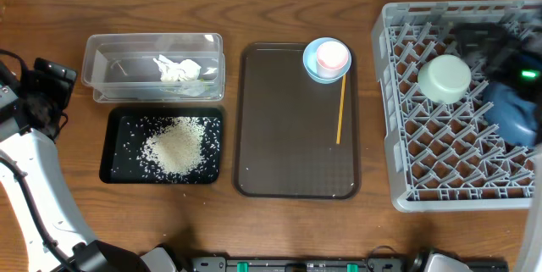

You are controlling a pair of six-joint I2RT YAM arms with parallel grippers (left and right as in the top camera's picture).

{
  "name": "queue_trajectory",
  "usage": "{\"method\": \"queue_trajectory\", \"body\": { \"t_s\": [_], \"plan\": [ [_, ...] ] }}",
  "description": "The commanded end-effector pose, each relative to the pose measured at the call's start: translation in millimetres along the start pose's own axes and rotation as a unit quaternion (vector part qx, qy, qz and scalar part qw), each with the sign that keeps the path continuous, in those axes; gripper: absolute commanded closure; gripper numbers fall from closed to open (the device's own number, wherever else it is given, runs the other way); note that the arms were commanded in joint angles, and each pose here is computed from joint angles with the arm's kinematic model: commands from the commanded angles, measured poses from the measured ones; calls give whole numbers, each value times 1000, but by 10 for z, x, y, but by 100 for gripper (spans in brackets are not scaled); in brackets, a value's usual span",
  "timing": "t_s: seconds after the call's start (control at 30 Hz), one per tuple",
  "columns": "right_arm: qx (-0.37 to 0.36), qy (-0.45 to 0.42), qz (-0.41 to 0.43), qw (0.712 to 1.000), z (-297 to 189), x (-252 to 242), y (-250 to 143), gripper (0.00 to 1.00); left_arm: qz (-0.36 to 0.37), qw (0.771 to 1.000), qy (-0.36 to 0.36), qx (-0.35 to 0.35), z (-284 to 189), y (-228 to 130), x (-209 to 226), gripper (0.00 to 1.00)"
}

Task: Sort waste into correct bins and load items into the dishwasher rack
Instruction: 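Move the right gripper to the pink cup in the light-blue bowl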

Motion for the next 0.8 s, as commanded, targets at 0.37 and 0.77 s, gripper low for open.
{"method": "queue_trajectory", "body": {
  "t_s": [0.37, 0.77],
  "plan": [
    [154, -261, -125, 945, 1574, -33, -1473, 29, -2, 1000, 8, -1, 12, 3, 29, 5],
    [262, -315, -83, 908, 2127, -582, -2145, 53, -2, 1000, 8, -1, 12, 3, 29, 5]
  ]
}}
Point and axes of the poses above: each gripper's point midway between its finger pads, its own z axis out along the fingers, its own x axis along the line the jaws close on, y = z × x, the point moved 5 cm from there along -z, back along the fingers, and after that the axes turned 11 degrees about z, right-handed, at the moved point
